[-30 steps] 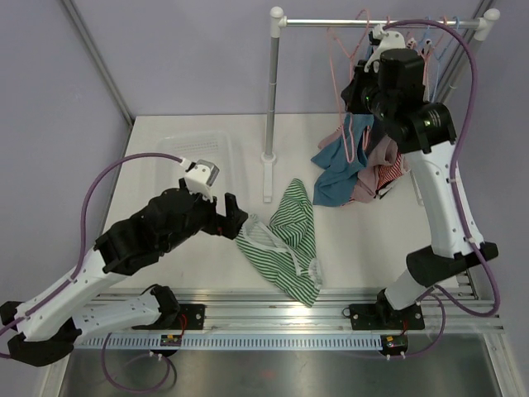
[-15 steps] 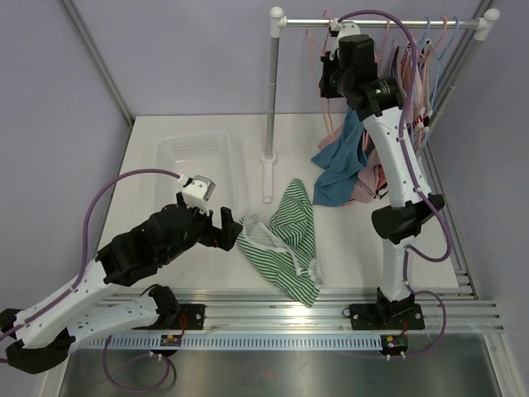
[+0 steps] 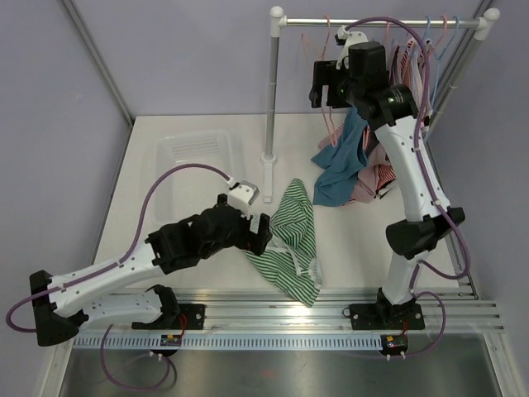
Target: Remove the tank top from the hanger
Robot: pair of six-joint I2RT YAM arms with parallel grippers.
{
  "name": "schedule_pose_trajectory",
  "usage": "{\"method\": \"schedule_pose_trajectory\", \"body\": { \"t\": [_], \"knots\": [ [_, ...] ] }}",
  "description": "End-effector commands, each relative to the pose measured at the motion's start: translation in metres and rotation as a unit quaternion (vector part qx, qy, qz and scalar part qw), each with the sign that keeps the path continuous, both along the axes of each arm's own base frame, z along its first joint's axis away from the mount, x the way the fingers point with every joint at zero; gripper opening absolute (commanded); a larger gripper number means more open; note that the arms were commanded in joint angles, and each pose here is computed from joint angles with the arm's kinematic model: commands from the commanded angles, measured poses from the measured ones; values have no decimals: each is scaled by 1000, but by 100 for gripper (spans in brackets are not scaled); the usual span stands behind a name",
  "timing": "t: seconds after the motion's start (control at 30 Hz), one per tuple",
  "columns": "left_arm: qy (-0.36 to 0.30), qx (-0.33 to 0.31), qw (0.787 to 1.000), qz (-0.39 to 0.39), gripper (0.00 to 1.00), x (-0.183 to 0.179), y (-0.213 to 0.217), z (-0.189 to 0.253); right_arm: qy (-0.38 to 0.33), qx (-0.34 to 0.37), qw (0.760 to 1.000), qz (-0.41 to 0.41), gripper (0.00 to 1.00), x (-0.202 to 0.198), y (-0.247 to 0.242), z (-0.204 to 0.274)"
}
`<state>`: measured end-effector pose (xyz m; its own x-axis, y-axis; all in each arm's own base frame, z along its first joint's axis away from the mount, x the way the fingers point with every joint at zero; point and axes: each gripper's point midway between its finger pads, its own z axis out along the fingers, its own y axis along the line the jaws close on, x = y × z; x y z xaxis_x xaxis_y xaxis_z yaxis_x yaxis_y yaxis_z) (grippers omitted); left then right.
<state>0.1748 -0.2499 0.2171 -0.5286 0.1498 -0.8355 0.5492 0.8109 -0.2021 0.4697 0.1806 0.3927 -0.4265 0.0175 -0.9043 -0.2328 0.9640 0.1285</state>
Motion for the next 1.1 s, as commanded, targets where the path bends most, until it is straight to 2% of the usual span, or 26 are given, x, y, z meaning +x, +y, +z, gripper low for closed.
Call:
{"method": "schedule_pose_trajectory", "body": {
  "t": [0.0, 0.13, 0.37, 0.43, 0.47, 0.63, 0.7, 0.77, 0.83, 0.87, 0.93, 1.0, 1.07],
  "knots": [
    [-13, -22, 999, -19, 99, 6, -32, 0, -69, 43, 996, 35, 99, -59, -8, 70],
    [11, 9, 999, -45, 99, 9, -61, -35, -74, 69, 992, 81, 99, -111, -9, 82],
    [58, 55, 994, -70, 99, 12, -97, -95, -86, 120, 978, 145, 99, -219, -24, 72],
    [74, 65, 992, -85, 99, 10, -110, -113, -92, 139, 967, 193, 99, -252, -18, 66],
    [79, 77, 990, -86, 99, 9, -110, -123, -97, 138, 966, 194, 99, -258, -21, 64],
    [100, 116, 984, -95, 99, -3, -123, -164, -112, 150, 933, 308, 100, -315, -7, 57],
    [114, 129, 980, -104, 94, -12, -125, -184, -124, 152, 925, 326, 99, -332, -9, 59],
    [133, 123, 977, -114, 70, -21, -129, -198, -132, 154, 922, 329, 99, -343, -13, 62],
    [159, 114, 973, -124, 39, -35, -133, -213, -138, 154, 922, 328, 100, -348, -15, 62],
    [164, 114, 972, -124, 15, -38, -133, -215, -144, 153, 922, 326, 99, -352, -17, 62],
    [171, 111, 971, -124, 0, -44, -134, -215, -149, 150, 924, 318, 100, -353, -21, 61],
    [164, 111, 973, -119, 0, -43, -131, -206, -149, 146, 930, 302, 99, -350, -25, 58],
    [140, 93, 980, -110, 0, -37, -132, -177, -150, 146, 935, 285, 99, -347, -29, 55]
  ]
}}
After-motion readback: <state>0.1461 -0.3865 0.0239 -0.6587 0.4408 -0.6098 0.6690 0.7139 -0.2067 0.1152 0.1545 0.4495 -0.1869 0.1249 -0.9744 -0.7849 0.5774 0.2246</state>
